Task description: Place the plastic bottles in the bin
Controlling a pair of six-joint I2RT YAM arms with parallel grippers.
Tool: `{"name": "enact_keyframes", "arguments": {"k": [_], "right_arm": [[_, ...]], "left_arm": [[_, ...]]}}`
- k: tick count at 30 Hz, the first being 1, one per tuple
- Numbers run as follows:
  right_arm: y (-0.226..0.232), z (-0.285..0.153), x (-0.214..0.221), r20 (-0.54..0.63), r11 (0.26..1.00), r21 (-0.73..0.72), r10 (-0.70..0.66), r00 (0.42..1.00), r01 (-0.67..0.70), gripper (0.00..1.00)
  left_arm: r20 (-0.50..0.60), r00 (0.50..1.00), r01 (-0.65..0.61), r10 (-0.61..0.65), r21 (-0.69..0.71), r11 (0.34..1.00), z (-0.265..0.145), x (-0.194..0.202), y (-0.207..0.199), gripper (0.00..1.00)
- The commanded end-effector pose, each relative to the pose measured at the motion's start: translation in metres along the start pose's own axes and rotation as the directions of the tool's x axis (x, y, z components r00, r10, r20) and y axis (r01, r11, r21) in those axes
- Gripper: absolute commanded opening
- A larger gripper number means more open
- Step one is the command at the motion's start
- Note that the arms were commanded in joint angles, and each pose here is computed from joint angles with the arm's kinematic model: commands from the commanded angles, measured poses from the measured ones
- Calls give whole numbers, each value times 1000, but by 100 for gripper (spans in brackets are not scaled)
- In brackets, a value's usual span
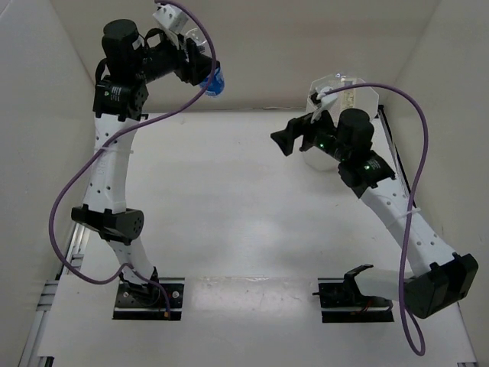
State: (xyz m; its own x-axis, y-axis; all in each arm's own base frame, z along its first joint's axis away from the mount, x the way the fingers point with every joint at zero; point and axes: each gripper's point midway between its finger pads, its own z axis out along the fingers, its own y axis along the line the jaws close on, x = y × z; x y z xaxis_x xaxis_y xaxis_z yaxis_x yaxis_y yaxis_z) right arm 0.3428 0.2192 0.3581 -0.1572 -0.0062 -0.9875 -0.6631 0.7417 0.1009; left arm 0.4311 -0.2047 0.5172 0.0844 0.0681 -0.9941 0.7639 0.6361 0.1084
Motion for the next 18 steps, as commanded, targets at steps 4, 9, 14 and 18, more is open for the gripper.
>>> {"name": "enact_keyframes", "arguments": {"k": [4,9,14,18], "right_arm": [[55,10,-63,263,980,-182,-25,965,75,100],[75,28,-71,279,967,-216,-68,958,131,100],[71,53,-55,210,967,-209,-98,973,143,100],[65,65,-48,198,974,-186,-88,976,126,100]], "left_arm": [[-115,961,277,-252,380,883,23,25,-83,10],[-146,950,311,-275,466,828,31,24,-114,10],[-157,948,319,-277,493,809,39,25,-132,10],[-193,937,349,-290,525,777,38,31,-146,10]]}}
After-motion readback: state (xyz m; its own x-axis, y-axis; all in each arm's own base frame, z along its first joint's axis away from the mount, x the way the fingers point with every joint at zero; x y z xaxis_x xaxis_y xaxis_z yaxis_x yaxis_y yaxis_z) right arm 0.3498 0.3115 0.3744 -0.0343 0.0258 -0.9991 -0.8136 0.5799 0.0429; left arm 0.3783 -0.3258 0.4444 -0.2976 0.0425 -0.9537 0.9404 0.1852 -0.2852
